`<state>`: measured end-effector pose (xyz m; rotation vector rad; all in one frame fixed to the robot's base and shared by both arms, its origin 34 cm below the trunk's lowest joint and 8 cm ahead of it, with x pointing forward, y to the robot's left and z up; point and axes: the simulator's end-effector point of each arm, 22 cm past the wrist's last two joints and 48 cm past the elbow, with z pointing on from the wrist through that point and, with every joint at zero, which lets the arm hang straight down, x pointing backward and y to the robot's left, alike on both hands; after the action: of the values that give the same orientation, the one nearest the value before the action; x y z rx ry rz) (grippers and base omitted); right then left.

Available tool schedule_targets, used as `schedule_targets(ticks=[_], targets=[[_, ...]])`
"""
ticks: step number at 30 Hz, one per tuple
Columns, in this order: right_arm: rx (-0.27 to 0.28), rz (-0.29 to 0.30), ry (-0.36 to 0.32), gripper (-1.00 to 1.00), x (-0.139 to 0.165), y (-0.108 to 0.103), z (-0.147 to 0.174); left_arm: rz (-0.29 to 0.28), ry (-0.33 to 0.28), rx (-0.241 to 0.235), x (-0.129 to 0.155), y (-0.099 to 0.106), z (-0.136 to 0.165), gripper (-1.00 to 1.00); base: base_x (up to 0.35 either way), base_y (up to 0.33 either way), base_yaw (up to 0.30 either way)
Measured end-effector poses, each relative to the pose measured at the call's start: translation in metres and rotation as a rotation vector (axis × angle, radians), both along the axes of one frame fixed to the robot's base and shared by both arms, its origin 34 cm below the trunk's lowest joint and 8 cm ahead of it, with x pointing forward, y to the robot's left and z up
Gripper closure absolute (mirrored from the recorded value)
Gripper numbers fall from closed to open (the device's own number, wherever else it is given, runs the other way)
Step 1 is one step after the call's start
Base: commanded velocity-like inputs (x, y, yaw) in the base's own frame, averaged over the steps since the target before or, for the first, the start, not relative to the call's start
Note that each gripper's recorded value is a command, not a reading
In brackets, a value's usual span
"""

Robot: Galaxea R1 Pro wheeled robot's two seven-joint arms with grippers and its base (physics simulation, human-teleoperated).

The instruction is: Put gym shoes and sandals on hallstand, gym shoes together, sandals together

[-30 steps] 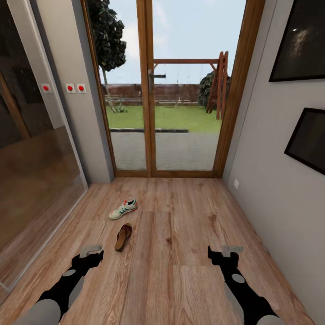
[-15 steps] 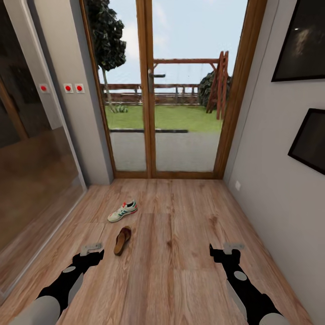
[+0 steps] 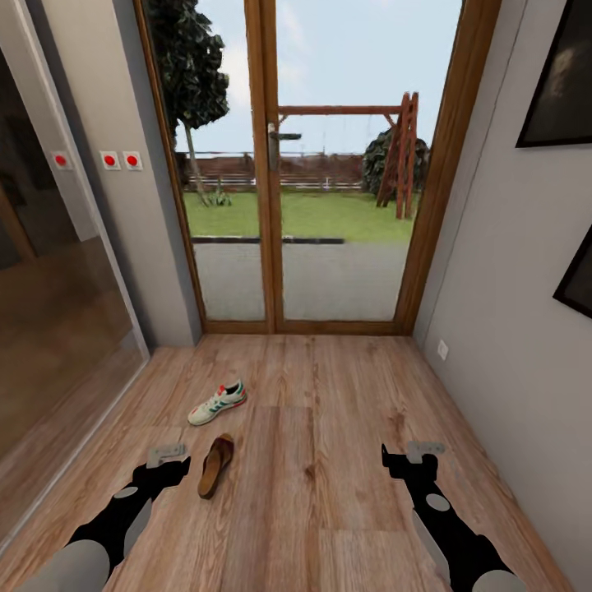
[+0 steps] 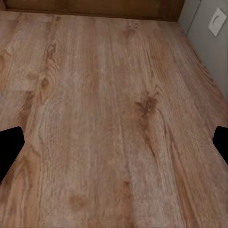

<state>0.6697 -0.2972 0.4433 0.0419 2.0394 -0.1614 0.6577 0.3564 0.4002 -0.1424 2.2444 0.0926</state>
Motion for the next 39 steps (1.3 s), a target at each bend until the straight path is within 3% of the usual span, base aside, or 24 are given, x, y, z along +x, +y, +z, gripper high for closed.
schedule_targets(ticks=[8,15,39], targets=[[0.001,0.001,0.001,-1.0,0.0,0.001,0.0,-0.036,-0.004,-0.025,0.002,-0.009,0.001,-1.0,0.32,0.093,-0.024],[0.001,0.001,0.001,-1.0,0.0,0.001,-0.001,-0.038,-0.004,-0.027,0.002,-0.01,0.0,-1.0,0.22,0.21,-0.213],[0.001,0.001,0.002,-1.0,0.0,0.001,-0.001,-0.057,-0.004,-0.042,0.002,-0.016,-0.001,-1.0,0.022,0.025,-0.055]])
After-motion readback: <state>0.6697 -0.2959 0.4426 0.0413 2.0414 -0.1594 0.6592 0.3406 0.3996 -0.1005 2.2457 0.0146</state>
